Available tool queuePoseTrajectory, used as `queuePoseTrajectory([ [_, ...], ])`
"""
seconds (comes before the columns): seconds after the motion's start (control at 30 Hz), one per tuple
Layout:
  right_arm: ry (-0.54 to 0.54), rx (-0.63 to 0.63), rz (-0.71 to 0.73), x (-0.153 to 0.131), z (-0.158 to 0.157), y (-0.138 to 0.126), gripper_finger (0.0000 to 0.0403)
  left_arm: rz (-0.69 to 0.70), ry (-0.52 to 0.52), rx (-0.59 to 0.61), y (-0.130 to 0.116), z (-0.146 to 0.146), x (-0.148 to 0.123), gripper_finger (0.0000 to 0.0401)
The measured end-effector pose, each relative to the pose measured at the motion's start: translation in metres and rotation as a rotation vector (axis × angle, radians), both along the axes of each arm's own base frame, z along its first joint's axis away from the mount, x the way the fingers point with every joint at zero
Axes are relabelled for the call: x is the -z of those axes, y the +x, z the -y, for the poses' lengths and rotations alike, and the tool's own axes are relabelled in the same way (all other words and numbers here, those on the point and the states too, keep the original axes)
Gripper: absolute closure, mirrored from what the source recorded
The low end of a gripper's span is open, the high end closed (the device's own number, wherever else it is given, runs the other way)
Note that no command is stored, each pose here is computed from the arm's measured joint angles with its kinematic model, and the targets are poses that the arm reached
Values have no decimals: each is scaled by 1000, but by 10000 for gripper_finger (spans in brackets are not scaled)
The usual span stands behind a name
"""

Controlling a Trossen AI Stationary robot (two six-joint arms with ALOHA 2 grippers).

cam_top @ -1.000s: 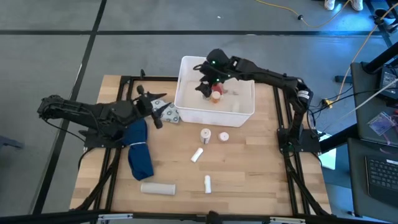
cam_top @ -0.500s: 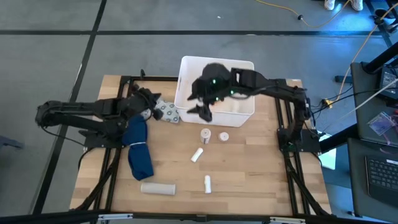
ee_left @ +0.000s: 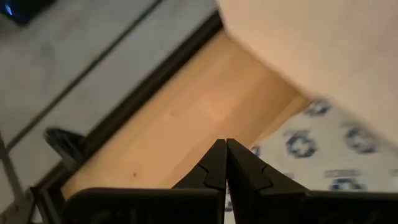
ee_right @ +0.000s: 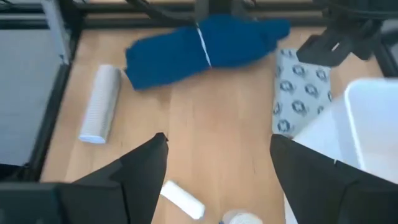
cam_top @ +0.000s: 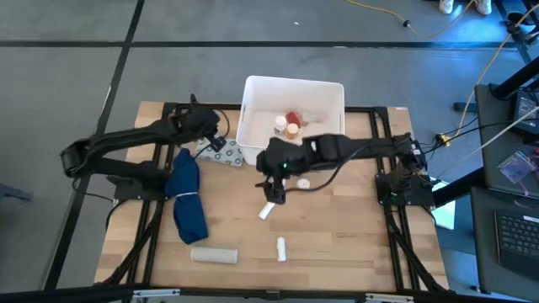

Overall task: Pick & place medical supplies in basket/bin
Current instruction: Put the mailer bag in the white bin

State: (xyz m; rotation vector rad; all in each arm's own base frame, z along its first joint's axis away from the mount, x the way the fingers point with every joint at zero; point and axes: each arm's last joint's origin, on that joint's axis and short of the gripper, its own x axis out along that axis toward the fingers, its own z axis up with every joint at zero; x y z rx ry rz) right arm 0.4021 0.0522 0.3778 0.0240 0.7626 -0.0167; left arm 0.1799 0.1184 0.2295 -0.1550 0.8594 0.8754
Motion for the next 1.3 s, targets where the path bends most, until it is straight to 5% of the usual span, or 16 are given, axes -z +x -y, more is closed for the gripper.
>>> queuePoseTrajectory([
  [0.27,17,60,-92,32,-15,-1,120,-149,-122,-41,5,-27,38,400],
  [0.63,-46,132,-109,55,-14,1,120,-169,-338,-79,13,-37,75,399],
  [1.0,-21,148,-174,118,-24,-3,120,-165,-530,-107,17,-3,73,400],
  [1.3,19,125,-60,157,-35,-4,120,-180,-696,-77,27,43,71,399],
])
